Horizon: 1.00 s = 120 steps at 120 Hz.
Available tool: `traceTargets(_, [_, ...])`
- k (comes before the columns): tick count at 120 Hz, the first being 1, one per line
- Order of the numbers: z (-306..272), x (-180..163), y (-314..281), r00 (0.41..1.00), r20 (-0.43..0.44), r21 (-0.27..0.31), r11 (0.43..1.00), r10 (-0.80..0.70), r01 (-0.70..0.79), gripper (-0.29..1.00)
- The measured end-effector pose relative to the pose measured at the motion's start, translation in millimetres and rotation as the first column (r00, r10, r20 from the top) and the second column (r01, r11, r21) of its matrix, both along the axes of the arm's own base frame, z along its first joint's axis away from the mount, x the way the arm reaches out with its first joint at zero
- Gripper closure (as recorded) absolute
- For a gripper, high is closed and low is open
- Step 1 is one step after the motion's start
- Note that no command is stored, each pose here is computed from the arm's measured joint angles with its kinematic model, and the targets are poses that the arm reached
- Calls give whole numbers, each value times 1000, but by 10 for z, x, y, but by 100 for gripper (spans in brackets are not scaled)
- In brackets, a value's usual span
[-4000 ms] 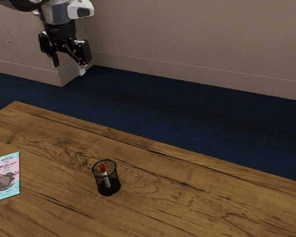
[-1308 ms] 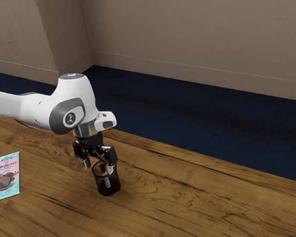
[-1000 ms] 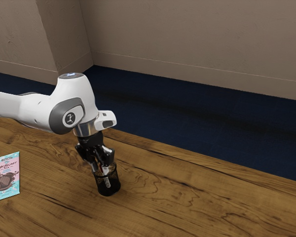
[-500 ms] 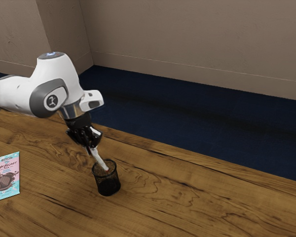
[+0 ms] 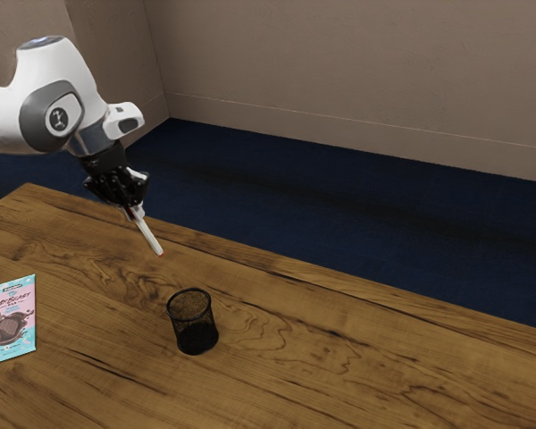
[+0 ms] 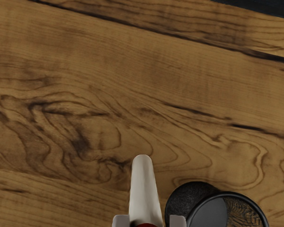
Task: Take the marker out of the pen holder and place it to the left of the pen holder.
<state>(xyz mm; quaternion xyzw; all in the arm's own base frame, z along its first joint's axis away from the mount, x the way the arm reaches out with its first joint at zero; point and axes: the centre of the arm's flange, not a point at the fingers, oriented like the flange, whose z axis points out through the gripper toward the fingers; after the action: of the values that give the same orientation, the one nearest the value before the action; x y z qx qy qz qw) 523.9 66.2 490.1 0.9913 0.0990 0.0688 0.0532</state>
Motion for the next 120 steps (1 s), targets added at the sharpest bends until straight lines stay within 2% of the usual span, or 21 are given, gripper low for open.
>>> traceTargets(14, [-452, 476, 189, 998, 23, -102, 993, 53, -51, 79])
traceTargets(28, [-699, 681, 614, 987, 89, -194, 974, 136, -116, 79])
traceTargets(37, [-880, 681, 1034, 974, 113, -234, 958, 199, -168, 79])
traceTargets(48, [-1090, 519, 1244, 970, 115, -254, 950, 216, -182, 79])
traceTargets(71, [-1409, 112, 1465, 974, 100, -256, 951, 203, -172, 78])
traceTargets(89, [-1418, 92, 1455, 981, 135, -254, 962, 142, -104, 44])
traceTargets(99, [-1276, 96, 1427, 979, 176, -242, 969, 101, -57, 30])
traceTargets(113, [-582, -113, 1318, 952, 302, -207, 978, 38, 26, 17])
traceTargets(120, [-214, -209, 1293, 942, 334, -160, 984, -21, 78, 13])
